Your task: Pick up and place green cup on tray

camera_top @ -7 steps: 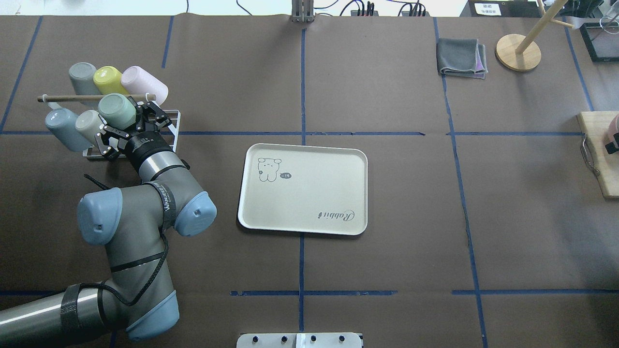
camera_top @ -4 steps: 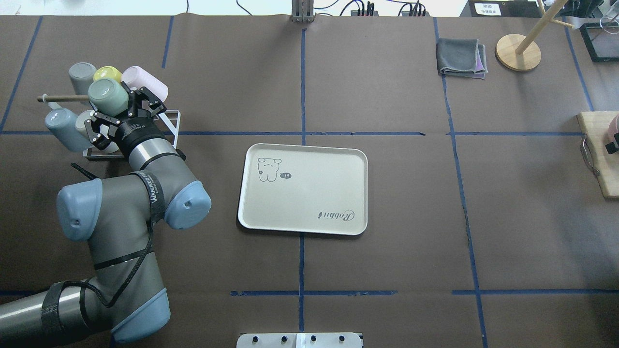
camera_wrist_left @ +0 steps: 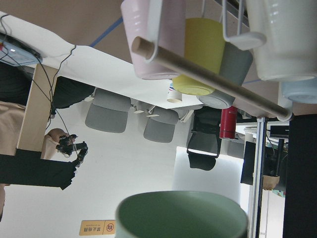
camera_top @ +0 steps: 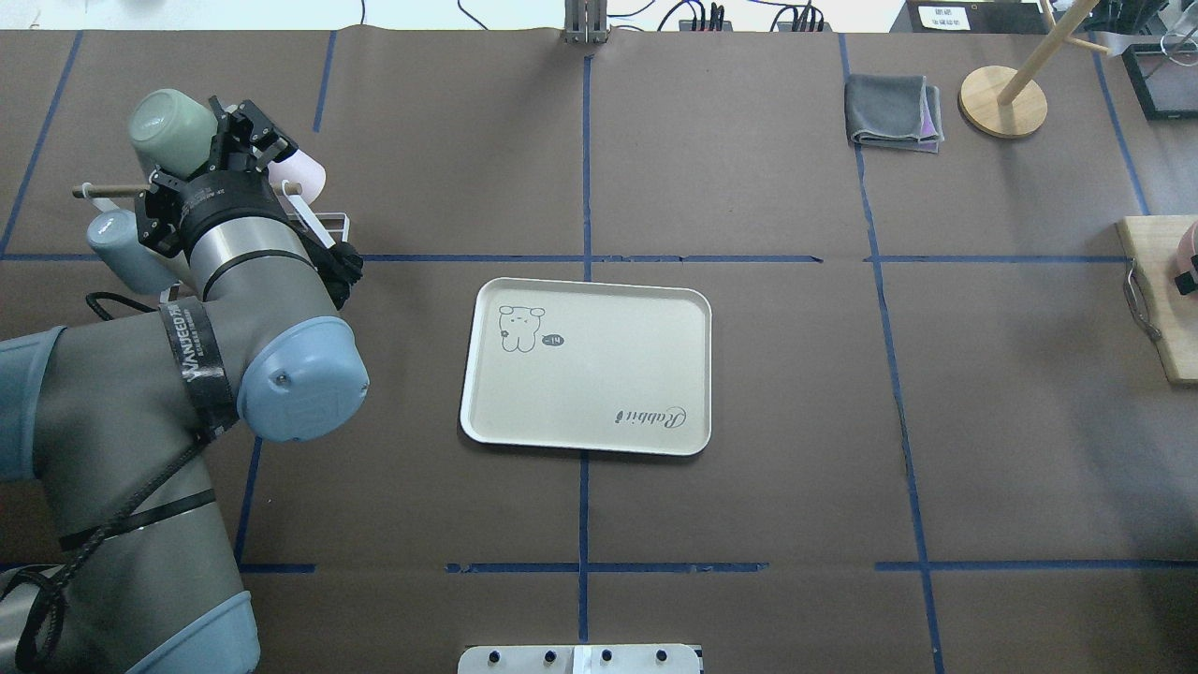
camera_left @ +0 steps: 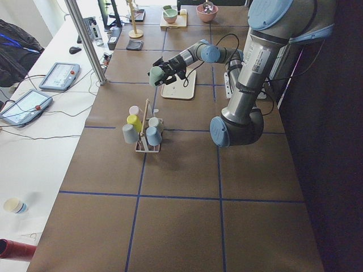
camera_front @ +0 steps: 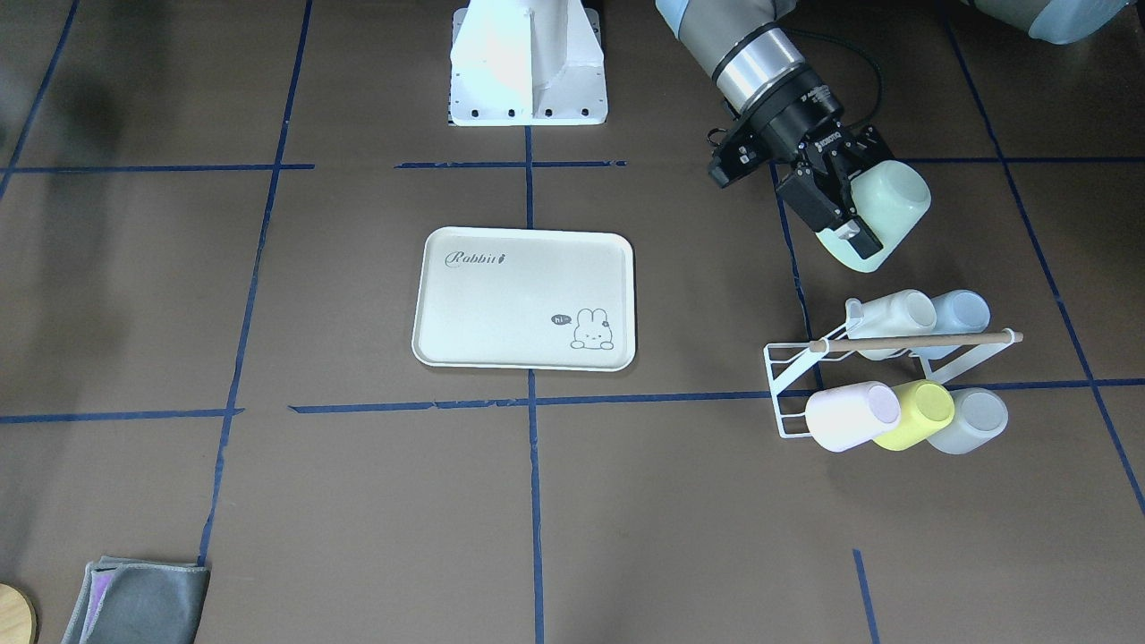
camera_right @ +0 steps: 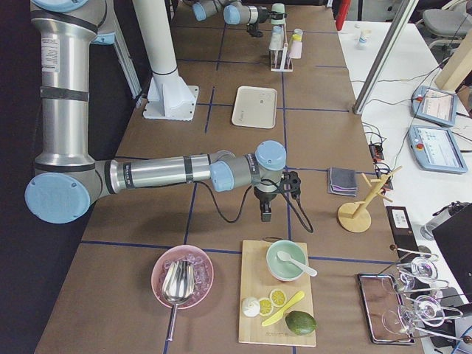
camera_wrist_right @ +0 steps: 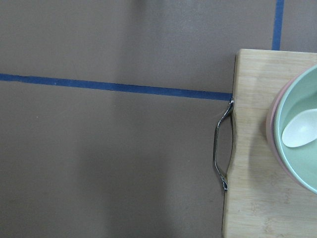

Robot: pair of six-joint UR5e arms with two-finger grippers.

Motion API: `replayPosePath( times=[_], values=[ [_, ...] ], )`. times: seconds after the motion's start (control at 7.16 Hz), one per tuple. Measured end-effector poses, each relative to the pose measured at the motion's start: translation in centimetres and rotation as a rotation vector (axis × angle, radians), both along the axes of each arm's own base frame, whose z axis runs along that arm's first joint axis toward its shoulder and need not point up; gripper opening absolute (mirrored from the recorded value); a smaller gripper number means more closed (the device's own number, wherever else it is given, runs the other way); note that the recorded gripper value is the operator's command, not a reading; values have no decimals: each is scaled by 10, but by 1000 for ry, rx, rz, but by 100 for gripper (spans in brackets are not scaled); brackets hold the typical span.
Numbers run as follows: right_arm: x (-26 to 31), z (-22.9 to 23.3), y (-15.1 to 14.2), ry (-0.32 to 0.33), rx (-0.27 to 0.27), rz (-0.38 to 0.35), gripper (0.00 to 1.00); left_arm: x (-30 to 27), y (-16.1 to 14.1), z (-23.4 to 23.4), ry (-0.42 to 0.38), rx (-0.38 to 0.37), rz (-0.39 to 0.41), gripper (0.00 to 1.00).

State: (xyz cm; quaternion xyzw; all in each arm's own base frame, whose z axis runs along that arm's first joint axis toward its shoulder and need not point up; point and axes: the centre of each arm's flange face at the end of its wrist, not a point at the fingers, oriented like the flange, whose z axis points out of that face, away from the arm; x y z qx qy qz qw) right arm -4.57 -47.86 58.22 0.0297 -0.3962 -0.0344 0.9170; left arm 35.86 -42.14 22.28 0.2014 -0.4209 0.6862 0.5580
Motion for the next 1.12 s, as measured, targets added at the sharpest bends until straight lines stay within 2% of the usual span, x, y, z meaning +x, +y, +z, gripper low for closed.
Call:
replayPosePath(
  times=[0.14,0.42,1.12],
  values=[
    [1,-1,-1,0,1,3,100,0,5,-6,147,-19,-29,56],
    [5,-1,-2,-1,4,10,100,9,15,-12,491,-98,-106,47],
    [13,-2,-2,-3,6,26,100,37,35,-35,1243,-263,-335,42]
  ],
)
